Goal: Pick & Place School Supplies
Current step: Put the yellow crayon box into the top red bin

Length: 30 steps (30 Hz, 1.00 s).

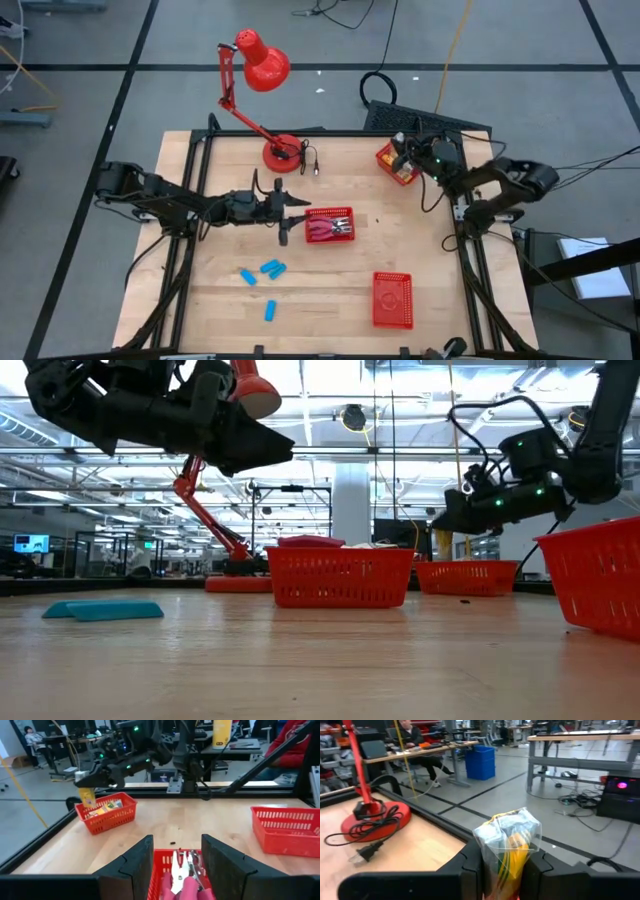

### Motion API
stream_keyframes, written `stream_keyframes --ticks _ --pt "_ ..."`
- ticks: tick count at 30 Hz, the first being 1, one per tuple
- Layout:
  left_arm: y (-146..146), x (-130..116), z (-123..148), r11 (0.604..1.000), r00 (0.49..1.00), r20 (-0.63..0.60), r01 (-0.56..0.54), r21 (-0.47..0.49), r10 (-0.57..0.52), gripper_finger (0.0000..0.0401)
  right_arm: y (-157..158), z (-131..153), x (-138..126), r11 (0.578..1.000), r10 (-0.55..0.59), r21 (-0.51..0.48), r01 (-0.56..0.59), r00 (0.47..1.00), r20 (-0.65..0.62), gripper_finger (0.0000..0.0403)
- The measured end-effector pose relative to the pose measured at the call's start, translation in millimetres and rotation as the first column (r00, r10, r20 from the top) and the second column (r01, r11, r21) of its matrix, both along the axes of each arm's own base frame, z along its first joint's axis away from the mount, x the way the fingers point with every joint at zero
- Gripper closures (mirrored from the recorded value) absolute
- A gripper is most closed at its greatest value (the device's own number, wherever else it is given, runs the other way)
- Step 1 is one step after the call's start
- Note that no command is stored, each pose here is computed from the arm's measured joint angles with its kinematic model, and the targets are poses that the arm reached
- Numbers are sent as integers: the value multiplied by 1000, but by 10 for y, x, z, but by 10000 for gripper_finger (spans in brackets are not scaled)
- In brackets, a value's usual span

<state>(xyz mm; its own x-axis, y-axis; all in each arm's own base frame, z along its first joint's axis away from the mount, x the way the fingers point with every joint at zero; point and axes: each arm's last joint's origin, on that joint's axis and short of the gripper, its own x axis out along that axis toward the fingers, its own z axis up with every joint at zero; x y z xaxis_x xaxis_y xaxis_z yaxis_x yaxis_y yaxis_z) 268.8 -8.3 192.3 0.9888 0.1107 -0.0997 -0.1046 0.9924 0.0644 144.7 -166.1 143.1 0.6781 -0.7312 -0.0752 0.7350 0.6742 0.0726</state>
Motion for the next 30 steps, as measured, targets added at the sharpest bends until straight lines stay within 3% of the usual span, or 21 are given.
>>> stream_keyframes --ticks 9,22,30 --pt "2 0 1 1000 1000 1 -2 1 2 231 -107 -172 73 998 -19 67 20 1000 -15 343" --pt "3 0 -4 1000 1000 -5 -2 1 3 231 8 -281 -42 990 -72 118 78 996 -51 341" --pt "9 -1 -5 1000 1000 -7 -20 4 20 231 52 -211 -78 992 -71 105 71 997 -8 234"
